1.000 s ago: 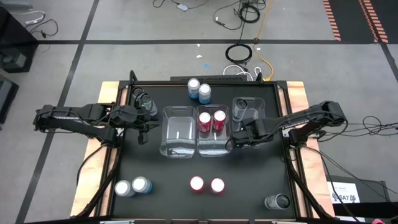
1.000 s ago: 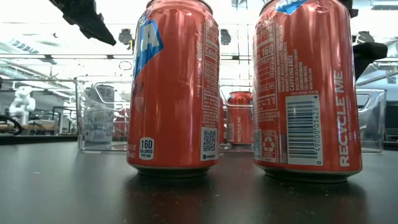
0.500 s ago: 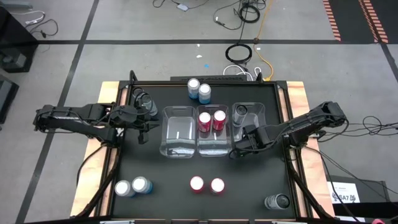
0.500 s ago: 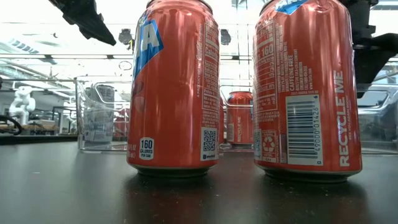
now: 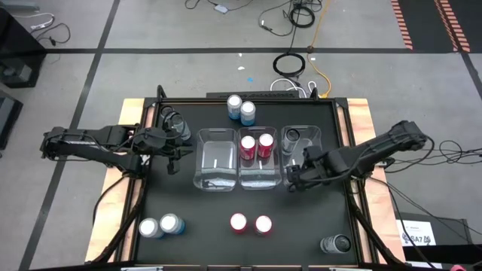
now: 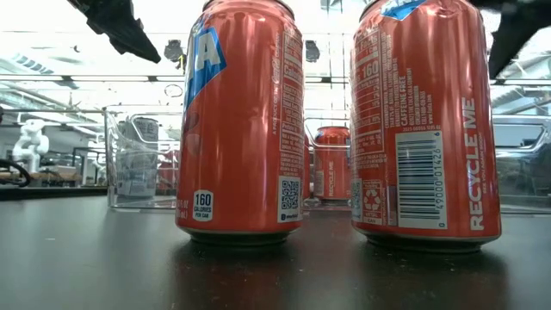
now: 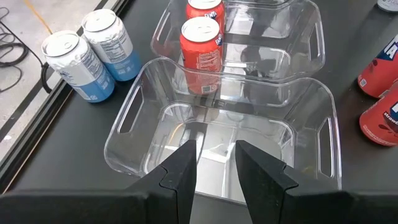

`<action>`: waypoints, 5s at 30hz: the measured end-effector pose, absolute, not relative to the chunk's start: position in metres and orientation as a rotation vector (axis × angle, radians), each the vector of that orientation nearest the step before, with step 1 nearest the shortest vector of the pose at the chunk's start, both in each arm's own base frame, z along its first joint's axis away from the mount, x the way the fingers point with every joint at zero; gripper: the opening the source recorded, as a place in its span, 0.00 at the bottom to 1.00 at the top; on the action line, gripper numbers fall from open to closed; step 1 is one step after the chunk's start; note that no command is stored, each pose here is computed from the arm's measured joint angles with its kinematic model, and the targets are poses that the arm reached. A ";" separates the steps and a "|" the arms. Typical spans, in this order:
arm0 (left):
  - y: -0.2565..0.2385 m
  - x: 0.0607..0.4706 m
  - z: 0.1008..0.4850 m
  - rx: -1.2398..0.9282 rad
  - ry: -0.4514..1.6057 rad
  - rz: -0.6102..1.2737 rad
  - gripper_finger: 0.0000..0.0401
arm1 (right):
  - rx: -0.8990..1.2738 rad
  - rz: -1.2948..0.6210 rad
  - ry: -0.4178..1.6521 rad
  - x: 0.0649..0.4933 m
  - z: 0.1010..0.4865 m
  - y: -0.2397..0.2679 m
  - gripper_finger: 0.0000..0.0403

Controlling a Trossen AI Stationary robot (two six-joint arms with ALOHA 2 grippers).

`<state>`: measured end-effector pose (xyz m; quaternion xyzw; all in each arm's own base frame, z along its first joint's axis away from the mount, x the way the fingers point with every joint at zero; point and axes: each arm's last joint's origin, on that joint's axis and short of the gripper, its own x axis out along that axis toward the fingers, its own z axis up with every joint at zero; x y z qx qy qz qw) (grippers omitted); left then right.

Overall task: Sort soda cans
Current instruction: Put the white-blue soda can into the right transparent bin

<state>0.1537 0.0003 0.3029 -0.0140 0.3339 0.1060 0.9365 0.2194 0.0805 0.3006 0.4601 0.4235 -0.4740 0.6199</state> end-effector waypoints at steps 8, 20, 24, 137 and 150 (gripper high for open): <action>0.000 0.154 0.303 -0.028 0.683 0.217 0.31 | 1.167 -0.984 0.967 0.201 0.357 0.116 0.77; 0.000 0.154 0.303 -0.028 0.683 0.216 0.31 | 1.256 -1.029 1.235 0.159 0.342 0.199 0.77; 0.000 0.154 0.303 -0.027 0.683 0.216 0.31 | 1.216 -1.017 1.287 0.154 0.335 0.214 0.77; 0.000 0.154 0.303 -0.027 0.683 0.216 0.31 | 1.055 -0.966 0.873 0.184 0.384 0.062 0.61; 0.000 0.154 0.303 -0.027 0.683 0.216 0.31 | 1.091 -1.122 1.097 0.176 0.339 0.004 0.61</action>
